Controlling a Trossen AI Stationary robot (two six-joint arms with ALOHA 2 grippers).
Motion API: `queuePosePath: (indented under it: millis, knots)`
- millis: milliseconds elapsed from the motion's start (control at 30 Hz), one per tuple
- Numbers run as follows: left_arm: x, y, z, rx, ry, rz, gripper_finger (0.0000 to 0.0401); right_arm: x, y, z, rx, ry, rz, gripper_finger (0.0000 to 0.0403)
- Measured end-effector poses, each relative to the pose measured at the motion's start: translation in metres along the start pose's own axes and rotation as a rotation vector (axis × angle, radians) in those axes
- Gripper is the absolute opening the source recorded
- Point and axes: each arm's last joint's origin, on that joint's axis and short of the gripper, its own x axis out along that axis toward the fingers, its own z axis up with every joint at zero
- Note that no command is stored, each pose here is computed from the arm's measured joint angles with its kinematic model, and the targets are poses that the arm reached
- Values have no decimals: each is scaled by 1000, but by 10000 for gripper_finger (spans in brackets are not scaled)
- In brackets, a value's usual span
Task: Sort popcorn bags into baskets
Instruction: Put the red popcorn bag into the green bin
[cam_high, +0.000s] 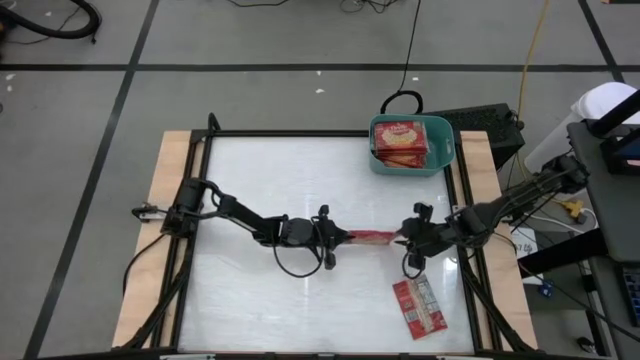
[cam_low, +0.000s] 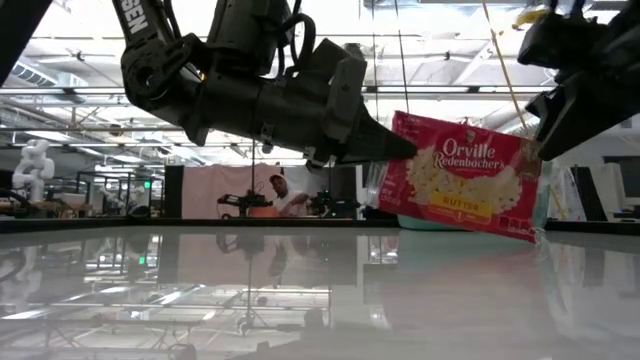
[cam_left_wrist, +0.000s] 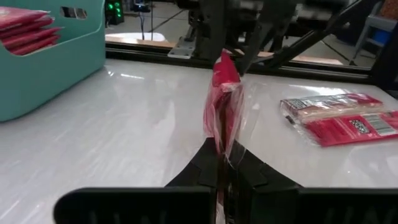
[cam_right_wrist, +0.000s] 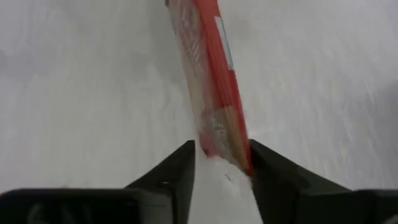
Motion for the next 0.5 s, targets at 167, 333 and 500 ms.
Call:
queuePosePath:
  millis: [167,333,500]
  knots:
    - [-1,-8,4,-1,-79,-24,9,14,0,-16,35,-106,48,159]
    - [0,-13,-1,17,-97,-40,14,28,0,-28,24,-259,133,159]
    - [0,-12,-3,16,-95,-38,17,33,-2,-34,13,-327,160,127]
